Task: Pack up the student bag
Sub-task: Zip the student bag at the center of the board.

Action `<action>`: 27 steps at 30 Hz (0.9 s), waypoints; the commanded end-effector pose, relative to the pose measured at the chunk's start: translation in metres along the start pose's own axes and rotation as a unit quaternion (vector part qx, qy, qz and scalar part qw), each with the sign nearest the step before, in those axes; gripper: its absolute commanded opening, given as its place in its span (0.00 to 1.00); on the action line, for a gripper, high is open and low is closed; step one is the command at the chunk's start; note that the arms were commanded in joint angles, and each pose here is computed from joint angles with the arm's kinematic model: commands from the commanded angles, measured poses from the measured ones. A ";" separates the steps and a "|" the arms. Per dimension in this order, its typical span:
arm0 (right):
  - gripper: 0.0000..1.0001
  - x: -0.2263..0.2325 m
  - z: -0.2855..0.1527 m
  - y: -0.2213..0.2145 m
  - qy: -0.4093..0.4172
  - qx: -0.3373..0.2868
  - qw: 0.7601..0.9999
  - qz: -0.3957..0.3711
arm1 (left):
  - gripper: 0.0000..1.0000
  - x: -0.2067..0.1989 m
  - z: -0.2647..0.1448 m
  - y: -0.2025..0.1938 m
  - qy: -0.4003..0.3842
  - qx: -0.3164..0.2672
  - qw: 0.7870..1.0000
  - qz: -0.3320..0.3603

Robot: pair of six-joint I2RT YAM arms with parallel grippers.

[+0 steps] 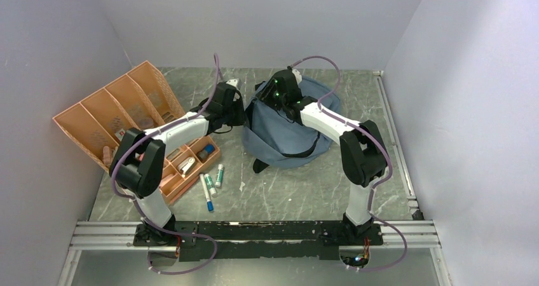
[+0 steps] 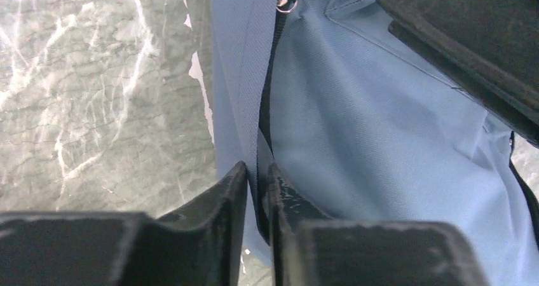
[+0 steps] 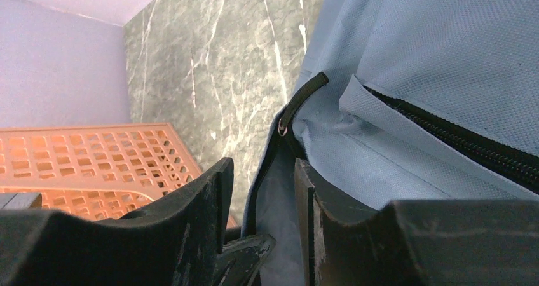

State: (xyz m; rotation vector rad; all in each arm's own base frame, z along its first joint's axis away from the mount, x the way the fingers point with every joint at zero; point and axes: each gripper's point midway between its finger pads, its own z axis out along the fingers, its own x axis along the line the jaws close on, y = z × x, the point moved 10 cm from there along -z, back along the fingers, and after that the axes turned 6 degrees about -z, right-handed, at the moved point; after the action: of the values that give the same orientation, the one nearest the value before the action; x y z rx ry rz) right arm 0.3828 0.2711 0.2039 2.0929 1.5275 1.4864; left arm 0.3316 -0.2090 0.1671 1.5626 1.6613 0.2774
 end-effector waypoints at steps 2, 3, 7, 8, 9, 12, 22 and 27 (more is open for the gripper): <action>0.44 -0.001 -0.003 0.007 -0.010 -0.026 1.000 0.011 | 0.12 -0.013 -0.007 0.008 -0.053 -0.010 0.998 0.018; 0.44 -0.002 -0.005 0.006 -0.009 -0.025 1.000 0.011 | 0.07 -0.013 -0.009 0.004 -0.056 -0.005 0.998 0.017; 0.44 -0.006 -0.016 0.005 -0.009 -0.025 1.000 0.011 | 0.05 -0.018 -0.018 -0.014 -0.079 0.017 0.996 0.022; 0.44 -0.007 -0.018 0.004 -0.009 -0.024 1.000 0.011 | 0.05 -0.020 -0.020 -0.020 -0.081 0.022 0.996 0.026; 0.44 -0.008 -0.020 0.003 -0.007 -0.021 1.000 0.011 | 0.05 -0.024 -0.022 -0.026 -0.085 0.026 0.996 0.030; 0.44 -0.010 -0.025 0.001 -0.004 -0.014 1.000 0.013 | 0.05 -0.025 -0.025 -0.039 -0.089 0.031 0.995 0.029; 0.41 -0.014 -0.016 -0.002 -0.005 0.000 1.000 0.014 | 0.05 -0.024 -0.026 -0.046 -0.092 0.037 0.995 0.022; 0.40 -0.010 -0.004 0.000 0.013 0.005 1.000 0.012 | 0.05 -0.025 -0.026 -0.047 -0.095 0.040 0.994 0.022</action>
State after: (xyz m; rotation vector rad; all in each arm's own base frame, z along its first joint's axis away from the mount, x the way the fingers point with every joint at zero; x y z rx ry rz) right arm 0.3666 0.2551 0.1983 2.1266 1.5301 1.4702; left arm 0.2824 -0.2276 0.1554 1.6427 1.5525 0.1314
